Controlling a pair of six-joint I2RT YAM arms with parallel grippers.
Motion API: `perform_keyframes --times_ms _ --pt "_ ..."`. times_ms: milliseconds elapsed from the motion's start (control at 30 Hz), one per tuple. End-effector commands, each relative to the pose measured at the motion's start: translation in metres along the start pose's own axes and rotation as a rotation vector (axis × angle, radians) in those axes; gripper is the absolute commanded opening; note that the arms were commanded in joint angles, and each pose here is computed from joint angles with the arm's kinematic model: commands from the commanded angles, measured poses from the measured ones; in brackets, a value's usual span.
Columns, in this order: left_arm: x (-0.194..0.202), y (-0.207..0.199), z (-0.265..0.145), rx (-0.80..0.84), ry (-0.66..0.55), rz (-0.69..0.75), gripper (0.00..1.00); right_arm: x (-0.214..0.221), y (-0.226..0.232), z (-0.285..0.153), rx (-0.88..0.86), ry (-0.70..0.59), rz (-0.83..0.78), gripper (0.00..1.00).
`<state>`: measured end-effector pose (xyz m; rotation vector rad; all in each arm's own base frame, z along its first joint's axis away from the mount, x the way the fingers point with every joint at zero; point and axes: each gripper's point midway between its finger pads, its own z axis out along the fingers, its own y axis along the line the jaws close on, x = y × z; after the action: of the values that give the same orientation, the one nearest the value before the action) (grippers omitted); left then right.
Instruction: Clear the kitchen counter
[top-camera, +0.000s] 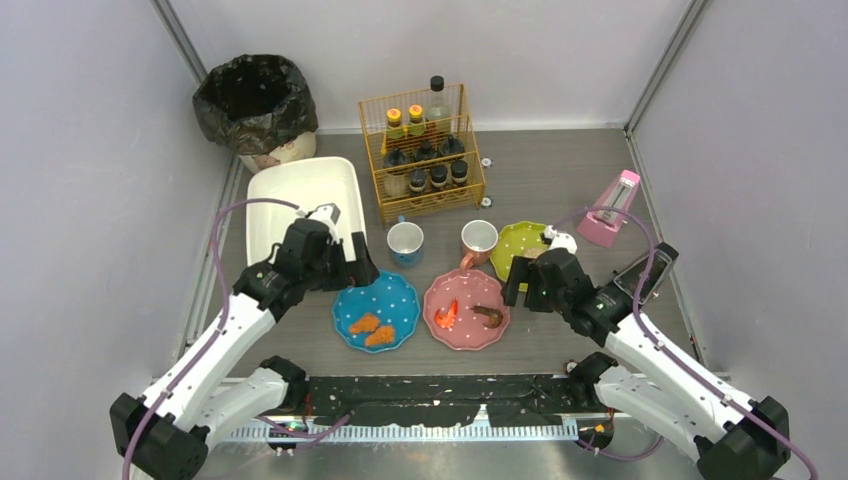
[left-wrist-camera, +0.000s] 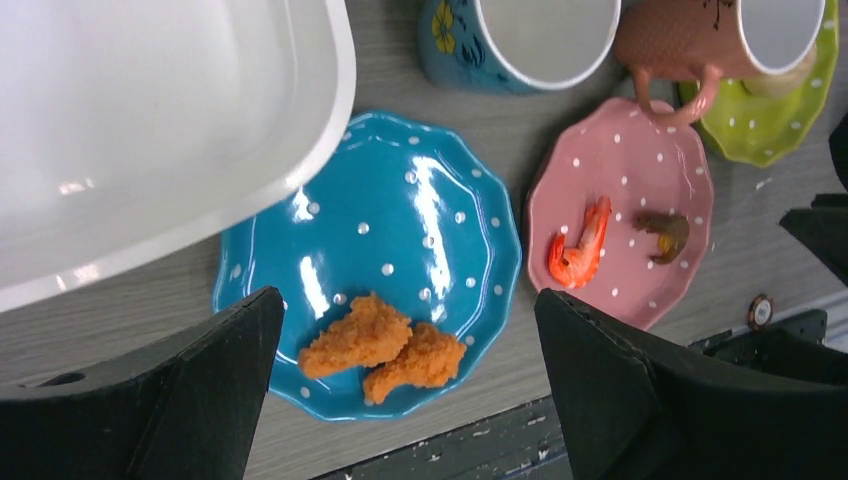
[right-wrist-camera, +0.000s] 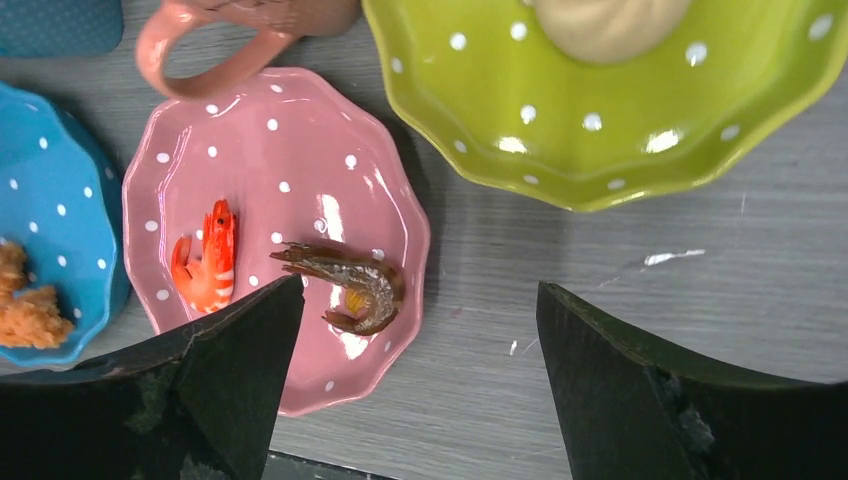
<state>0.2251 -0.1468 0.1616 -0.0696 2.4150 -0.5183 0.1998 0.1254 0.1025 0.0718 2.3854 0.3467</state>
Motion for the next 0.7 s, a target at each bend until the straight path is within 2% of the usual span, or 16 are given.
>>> perform_keyframes --times_ms 0,200,300,367,667 --pt "0.004 -0.017 -0.009 0.149 -0.063 0.011 0.99 0.01 0.001 0.007 -0.05 0.02 0.178 0.9" --pt "0.016 -0.033 -0.016 0.277 -0.057 0.002 0.99 0.035 -0.01 0.025 -0.068 0.1 0.224 0.76" --pt "0.021 -0.034 -0.016 0.3 -0.055 -0.002 0.99 0.031 -0.014 0.029 -0.074 0.07 0.23 0.69" --pt "0.024 -0.033 -0.013 0.305 -0.047 -0.004 0.99 0.029 -0.016 0.034 -0.083 0.059 0.237 0.61" --pt "0.034 -0.045 -0.007 0.353 0.023 -0.052 0.99 0.048 -0.002 0.051 -0.205 0.172 0.237 0.52"
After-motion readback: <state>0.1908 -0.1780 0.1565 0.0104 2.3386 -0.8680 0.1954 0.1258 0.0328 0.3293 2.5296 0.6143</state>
